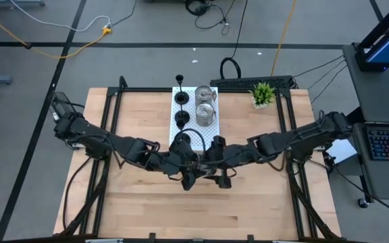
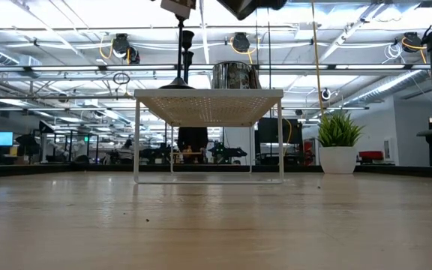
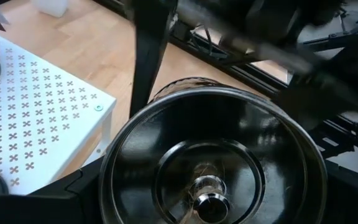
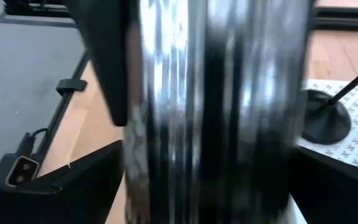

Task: Pick & Place candle stick holders
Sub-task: Put the silver scented candle on the shelf aligned with the other silver scented candle

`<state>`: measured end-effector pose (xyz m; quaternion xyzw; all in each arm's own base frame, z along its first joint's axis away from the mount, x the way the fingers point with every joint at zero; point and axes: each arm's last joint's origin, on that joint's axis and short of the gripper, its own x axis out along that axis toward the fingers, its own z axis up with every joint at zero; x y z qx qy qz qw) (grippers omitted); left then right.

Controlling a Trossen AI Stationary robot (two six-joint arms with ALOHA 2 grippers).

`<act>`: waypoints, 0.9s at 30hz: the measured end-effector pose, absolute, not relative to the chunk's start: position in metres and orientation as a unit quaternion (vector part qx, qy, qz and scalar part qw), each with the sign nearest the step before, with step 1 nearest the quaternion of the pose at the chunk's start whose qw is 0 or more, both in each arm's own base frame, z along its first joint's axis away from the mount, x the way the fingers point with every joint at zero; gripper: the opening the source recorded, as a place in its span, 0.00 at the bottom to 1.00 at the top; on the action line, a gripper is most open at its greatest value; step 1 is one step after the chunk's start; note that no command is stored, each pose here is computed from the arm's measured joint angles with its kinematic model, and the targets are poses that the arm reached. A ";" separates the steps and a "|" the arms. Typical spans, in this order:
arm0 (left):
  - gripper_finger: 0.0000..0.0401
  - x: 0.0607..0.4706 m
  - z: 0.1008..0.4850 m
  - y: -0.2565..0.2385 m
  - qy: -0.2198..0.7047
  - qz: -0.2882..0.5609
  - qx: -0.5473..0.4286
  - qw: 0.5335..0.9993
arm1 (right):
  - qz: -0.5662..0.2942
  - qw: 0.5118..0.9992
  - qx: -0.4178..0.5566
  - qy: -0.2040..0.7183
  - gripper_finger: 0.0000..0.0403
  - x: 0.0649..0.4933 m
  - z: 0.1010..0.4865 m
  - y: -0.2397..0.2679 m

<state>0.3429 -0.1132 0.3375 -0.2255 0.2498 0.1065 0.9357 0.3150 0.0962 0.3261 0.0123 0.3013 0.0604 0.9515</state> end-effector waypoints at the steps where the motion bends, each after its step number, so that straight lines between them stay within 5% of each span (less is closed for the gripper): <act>1: 0.88 0.343 0.338 -0.113 0.250 0.107 -0.225 0.936 | 0.059 0.951 0.013 0.302 0.99 0.318 0.323 0.095; 27: 0.88 0.344 0.336 -0.114 0.256 0.101 -0.224 0.935 | 0.050 0.959 0.065 0.271 0.99 0.323 0.328 0.095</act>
